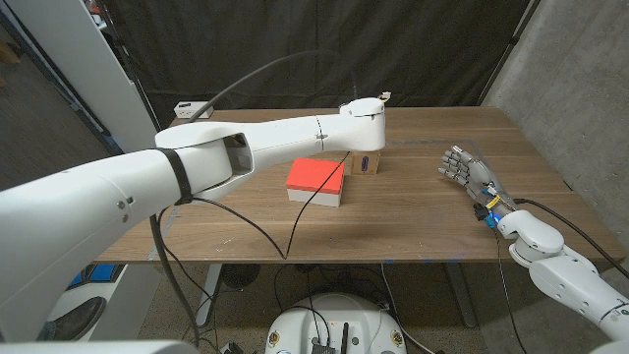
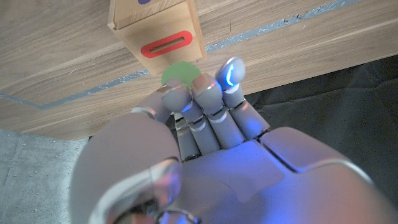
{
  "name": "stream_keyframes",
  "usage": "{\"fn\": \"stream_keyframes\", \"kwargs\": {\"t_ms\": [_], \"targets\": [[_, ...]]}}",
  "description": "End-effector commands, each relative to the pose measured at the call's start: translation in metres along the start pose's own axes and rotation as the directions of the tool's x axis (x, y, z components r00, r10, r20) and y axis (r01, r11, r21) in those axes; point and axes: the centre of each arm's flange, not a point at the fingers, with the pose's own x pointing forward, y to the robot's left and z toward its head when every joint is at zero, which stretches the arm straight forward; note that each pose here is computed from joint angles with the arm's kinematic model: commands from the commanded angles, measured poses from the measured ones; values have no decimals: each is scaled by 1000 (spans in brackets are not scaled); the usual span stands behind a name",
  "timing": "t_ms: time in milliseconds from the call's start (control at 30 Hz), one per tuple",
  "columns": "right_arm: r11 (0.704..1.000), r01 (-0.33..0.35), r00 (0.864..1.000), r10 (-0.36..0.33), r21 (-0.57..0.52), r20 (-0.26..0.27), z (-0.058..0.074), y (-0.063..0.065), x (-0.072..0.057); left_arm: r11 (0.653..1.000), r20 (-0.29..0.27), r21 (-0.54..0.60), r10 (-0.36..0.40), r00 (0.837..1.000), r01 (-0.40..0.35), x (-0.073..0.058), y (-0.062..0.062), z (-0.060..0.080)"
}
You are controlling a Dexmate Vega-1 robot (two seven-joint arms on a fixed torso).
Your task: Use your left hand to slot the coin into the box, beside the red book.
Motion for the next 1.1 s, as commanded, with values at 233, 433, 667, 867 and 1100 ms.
{"fn": "stream_keyframes", "kwargs": {"t_ms": [233,433,667,867,1100], "targets": [[1000,6,1000,-6,1,-11,-1,-3,-8,1000,-7,-24,-6,1000,5,5,-10,2],[1000,6,1000,-6,3,-13,-3,-3,-8,1000,-12,-31,-8,1000,8,7,-14,4],[1000,7,1000,-7,5,-15,-5,-5,-8,999,-9,-35,-9,1000,8,11,-18,7],[1000,11,1000,-11,3,-17,-4,-7,-8,999,-5,-39,-18,1000,18,14,-21,9],[1000,10,1000,-10,2,-17,-4,-8,-6,998,-9,-48,-38,999,37,18,-27,9]]}}
